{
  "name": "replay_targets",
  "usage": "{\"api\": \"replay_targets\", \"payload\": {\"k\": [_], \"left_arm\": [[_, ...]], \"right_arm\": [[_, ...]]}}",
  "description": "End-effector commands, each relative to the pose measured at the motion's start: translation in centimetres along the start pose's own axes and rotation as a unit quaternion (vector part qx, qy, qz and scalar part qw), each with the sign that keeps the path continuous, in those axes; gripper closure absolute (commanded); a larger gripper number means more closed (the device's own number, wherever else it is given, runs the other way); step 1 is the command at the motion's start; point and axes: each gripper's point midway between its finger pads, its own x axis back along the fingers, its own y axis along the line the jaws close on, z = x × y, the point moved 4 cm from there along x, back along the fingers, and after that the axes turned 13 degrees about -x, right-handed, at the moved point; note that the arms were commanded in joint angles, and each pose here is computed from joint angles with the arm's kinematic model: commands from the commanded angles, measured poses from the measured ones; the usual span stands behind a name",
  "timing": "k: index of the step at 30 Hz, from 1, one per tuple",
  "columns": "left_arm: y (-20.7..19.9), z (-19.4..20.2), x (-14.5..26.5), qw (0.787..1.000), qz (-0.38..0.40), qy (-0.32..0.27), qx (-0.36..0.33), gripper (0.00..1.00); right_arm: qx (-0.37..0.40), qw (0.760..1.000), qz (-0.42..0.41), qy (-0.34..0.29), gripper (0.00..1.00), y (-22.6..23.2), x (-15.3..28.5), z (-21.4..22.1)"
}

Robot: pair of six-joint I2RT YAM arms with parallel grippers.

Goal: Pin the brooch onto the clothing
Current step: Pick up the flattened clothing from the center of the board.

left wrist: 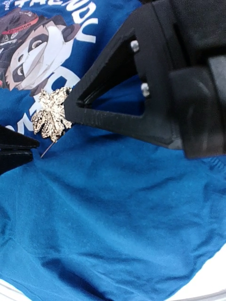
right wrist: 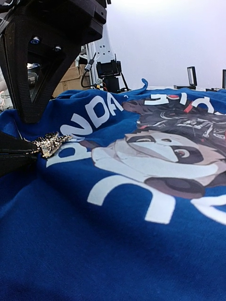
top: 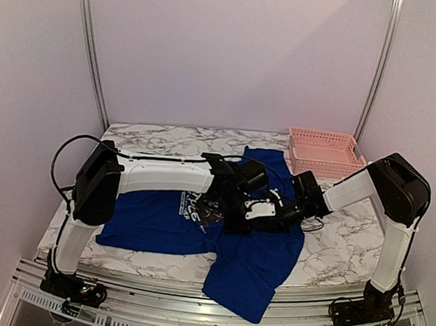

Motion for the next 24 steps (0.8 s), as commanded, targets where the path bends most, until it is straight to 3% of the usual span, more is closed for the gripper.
{"api": "replay_targets", "payload": {"k": [1, 7, 12, 17, 20, 24], "left_arm": [[-0.3, 1.1, 0.4, 1.000, -0.008, 0.016, -0.014, 0.97], [-0.7, 1.7, 0.2, 1.000, -0.001, 0.026, -0.009, 0.81], [-0.2, 0.6, 1.5, 1.000, -0.013, 0.003, -0.005, 0.73], [-0.6, -0.6, 2.9, 1.000, 0.007, -0.026, 0.001, 0.58], [-0.6, -0.6, 2.8, 1.000, 0.007, -0.025, 0.000, 0.58], [-0.6, -0.4, 2.3, 1.000, 0.008, -0.017, -0.002, 0.67]], "right_arm": [[-0.008, 1.000, 0.004, 0.028, 1.00, -0.6, -0.9, 1.0], [-0.010, 0.999, -0.006, 0.032, 1.00, 0.0, -0.9, 0.8], [-0.010, 0.999, -0.001, 0.030, 1.00, -0.1, -0.8, 0.8], [-0.003, 1.000, -0.005, 0.023, 1.00, 0.8, -0.5, 0.6], [0.004, 1.000, 0.000, 0.011, 1.00, 1.6, -0.2, 0.0], [0.010, 1.000, 0.004, -0.006, 1.00, 2.0, 0.7, -0.8]]}}
